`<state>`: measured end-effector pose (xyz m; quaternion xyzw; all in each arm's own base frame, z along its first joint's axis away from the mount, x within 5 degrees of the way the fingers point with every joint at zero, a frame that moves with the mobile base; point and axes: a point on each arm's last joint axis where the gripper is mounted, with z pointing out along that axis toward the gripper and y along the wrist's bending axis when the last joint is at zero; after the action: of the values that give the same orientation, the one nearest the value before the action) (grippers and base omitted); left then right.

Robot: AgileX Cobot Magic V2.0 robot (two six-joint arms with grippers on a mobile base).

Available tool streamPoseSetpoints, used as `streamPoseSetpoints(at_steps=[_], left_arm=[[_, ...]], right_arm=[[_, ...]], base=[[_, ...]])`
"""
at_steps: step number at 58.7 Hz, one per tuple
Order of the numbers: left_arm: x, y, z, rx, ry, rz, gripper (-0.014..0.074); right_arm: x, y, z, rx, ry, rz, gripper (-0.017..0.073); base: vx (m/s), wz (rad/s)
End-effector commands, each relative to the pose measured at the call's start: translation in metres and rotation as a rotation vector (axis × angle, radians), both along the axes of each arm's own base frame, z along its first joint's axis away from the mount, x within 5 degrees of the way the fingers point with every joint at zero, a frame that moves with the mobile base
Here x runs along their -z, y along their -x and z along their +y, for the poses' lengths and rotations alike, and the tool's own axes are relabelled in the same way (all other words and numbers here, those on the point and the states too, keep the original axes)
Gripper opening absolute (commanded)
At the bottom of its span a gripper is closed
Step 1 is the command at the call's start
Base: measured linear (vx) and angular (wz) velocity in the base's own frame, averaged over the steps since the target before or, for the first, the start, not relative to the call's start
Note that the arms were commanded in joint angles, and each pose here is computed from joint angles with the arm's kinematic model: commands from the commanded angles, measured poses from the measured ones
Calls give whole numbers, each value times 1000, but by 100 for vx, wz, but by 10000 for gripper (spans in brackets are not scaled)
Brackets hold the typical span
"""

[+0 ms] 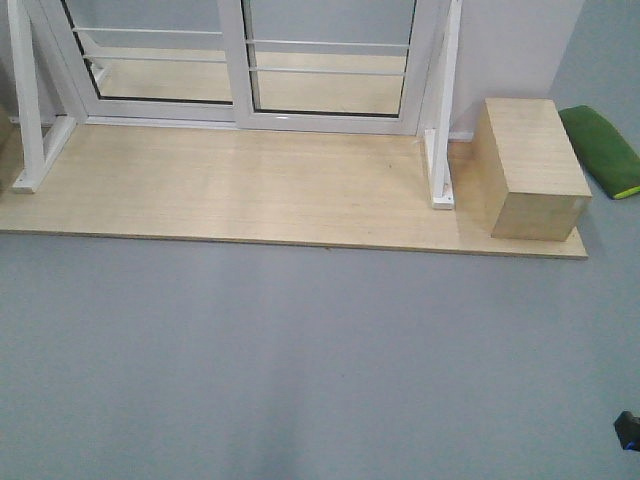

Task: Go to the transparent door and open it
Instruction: 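Drive up to the glass door, stopping near its silver handle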

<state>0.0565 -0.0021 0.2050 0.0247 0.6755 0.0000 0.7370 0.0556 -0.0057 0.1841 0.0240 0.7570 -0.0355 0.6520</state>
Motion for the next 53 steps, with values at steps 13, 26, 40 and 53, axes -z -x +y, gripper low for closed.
streamPoseSetpoints(at_steps=[13, 26, 40, 53], left_arm=[[-2, 1, 0, 8, 9, -71, -6], [-2, 1, 0, 8, 9, -71, -6], [-2, 1, 0, 8, 9, -71, -6], [-2, 1, 0, 8, 9, -71, -6]], right_arm=[[-7, 0, 1, -9, 11, -90, -6], [-7, 0, 1, -9, 11, -90, -6], [-7, 0, 1, -9, 11, -90, -6], [-7, 0, 1, -9, 11, -90, -6]], base=[[47, 3], [48, 4], [48, 2], [47, -3]])
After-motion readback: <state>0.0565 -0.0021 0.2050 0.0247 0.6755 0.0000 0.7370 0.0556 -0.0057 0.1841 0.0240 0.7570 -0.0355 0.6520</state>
